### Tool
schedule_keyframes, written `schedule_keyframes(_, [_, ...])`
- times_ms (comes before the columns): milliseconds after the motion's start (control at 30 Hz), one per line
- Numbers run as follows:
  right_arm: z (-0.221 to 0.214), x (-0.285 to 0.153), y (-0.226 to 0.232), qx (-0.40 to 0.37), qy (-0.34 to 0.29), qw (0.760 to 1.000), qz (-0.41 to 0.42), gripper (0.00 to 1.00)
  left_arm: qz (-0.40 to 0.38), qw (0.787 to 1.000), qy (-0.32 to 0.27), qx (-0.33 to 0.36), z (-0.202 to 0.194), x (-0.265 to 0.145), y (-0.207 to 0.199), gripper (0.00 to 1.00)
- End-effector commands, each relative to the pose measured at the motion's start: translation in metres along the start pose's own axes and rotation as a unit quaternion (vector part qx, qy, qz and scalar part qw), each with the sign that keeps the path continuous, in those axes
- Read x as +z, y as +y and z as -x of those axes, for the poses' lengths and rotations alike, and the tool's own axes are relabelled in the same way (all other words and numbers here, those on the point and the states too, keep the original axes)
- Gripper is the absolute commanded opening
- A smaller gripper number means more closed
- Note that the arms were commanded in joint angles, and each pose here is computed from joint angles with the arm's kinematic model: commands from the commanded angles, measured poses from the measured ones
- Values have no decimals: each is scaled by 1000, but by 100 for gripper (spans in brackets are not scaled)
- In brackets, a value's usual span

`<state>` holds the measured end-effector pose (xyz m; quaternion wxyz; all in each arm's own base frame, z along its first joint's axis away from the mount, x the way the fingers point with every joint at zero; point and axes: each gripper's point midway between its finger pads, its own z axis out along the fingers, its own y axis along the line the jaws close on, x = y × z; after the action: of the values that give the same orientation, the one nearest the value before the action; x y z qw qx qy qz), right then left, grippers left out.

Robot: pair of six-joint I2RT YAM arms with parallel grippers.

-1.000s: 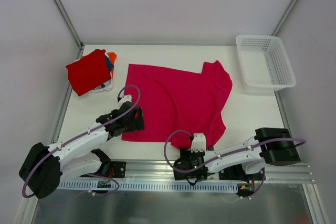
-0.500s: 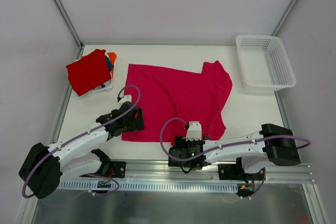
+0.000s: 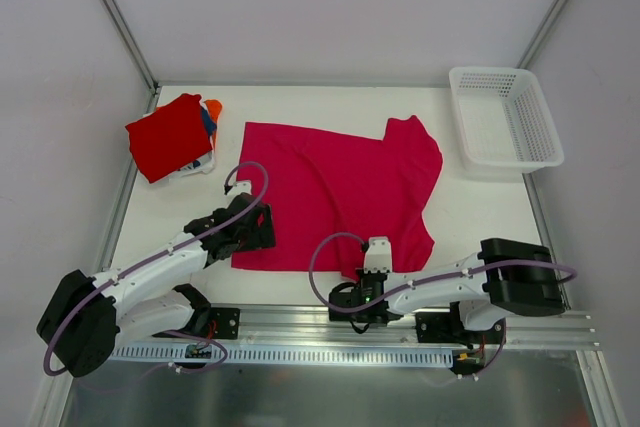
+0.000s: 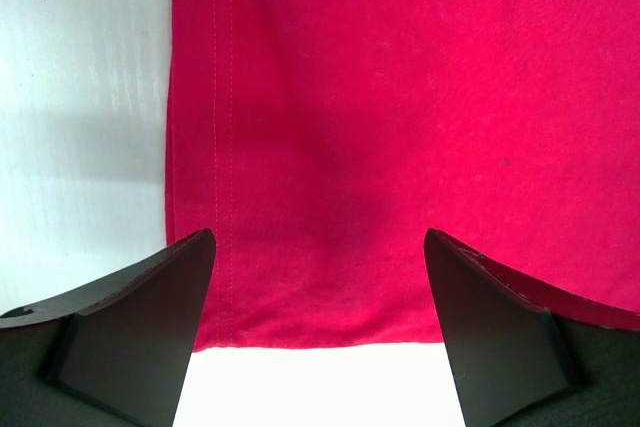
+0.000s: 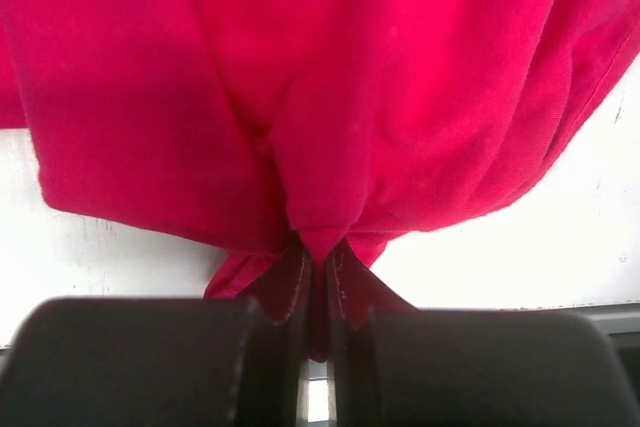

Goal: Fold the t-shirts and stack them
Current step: Flatten out the tshirt

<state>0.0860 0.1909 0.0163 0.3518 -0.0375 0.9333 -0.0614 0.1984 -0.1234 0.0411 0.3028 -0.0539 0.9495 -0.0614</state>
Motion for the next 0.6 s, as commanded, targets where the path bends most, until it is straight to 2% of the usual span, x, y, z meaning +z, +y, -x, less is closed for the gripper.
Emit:
schedule_keyframes(0, [-25, 4, -1, -9, 44, 999, -19, 0, 2, 1000, -9, 10, 3, 2, -2, 86])
schedule_keyframes(133, [14, -22, -9, -34, 3, 999, -39, 0, 1, 1000, -9, 11, 2, 1, -1, 86])
schedule_keyframes(200, [58, -56, -24, -50, -34, 996, -62, 0, -1, 1000, -11, 9, 3, 1, -2, 86])
schedule_keyframes(267, [122, -96, -53, -33, -108, 991, -67, 1, -2, 1000, -11, 10, 3, 1, -2, 86])
schedule_keyframes(300, [150, -109, -64, -17, -149, 987, -62, 15, -3, 1000, -10, 10, 2, 1, -2, 86])
schedule_keyframes(333, [166, -119, -72, -12, -159, 986, -49, 40, -1, 1000, -10, 11, 2, 2, -2, 86])
schedule_keyframes(367, [186, -135, -89, -7, -174, 985, -16, 99, -1, 1000, -10, 10, 3, 1, -2, 86])
schedule_keyframes(467, [231, -165, -121, 60, -239, 968, 38, 99, -2, 1000, -11, 11, 2, 1, -3, 86])
schedule_keyframes(567, [228, -161, -133, 78, -237, 968, 39, 100, -2, 1000, -12, 11, 2, 1, -3, 86])
